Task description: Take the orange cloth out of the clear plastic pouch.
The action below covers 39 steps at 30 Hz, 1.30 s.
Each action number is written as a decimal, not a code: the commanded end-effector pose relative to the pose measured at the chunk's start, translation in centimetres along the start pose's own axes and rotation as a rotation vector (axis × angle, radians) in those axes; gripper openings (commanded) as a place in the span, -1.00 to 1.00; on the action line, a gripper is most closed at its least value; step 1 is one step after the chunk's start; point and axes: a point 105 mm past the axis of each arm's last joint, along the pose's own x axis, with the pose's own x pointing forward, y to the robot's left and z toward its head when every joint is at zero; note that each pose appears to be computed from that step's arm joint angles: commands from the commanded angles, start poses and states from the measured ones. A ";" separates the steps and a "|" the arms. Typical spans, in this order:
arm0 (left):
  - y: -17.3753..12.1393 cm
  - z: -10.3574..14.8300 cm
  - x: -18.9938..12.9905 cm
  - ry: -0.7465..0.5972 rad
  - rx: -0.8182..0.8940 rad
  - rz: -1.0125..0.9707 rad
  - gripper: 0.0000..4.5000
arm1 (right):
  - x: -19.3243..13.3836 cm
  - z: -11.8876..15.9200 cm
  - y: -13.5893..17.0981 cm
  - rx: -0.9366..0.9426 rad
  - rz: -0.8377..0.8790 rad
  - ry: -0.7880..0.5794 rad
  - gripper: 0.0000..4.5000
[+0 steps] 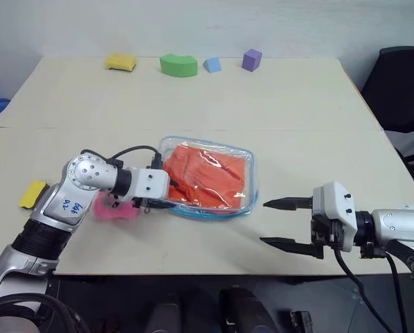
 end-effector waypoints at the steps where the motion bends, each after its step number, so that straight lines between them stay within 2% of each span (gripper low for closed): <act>1: -1.0 0.5 -0.2 -0.029 0.002 -0.079 0.17 | 0.0 0.8 0.2 -0.047 -0.014 -0.012 0.62; 7: -1.8 1.6 -1.0 -0.080 -0.028 -0.120 0.17 | 0.0 0.5 0.3 -0.044 -0.013 -0.003 0.62; 12: -1.3 -0.2 -1.0 0.018 0.024 -0.066 0.17 | 0.2 0.6 0.4 -0.049 -0.007 -0.005 0.62; 16: -0.4 -0.7 -0.7 0.022 0.036 0.002 0.17 | 0.2 0.6 0.3 -0.053 -0.007 -0.007 0.62; 17: -0.2 -0.7 -0.7 0.018 0.036 0.014 -0.01 | 0.3 0.6 0.3 -0.053 -0.007 -0.007 0.64; 18: -0.1 -0.8 -0.6 0.012 0.034 0.024 -0.08 | 0.3 0.6 0.3 -0.054 -0.008 -0.007 0.64; 25: -0.3 -0.2 -0.2 -0.076 -0.036 0.014 -0.99 | 0.3 0.6 0.2 -0.056 -0.011 -0.005 0.64; 29: -1.3 2.1 -0.1 -0.241 -0.252 -0.061 -0.99 | 0.5 0.1 0.0 -0.086 -0.020 0.021 0.64; 33: -0.8 4.8 0.3 -0.389 -0.433 -0.031 -0.99 | 1.1 -0.8 -0.3 -0.130 -0.033 0.058 0.64; 36: -0.2 5.9 1.2 -0.433 -0.508 0.023 -1.00 | 1.6 -1.1 -0.5 -0.138 -0.036 0.053 0.36; 39: -0.2 6.4 2.1 -0.442 -0.538 0.047 -1.00 | 2.4 -1.3 -0.9 -0.167 -0.046 0.054 -0.10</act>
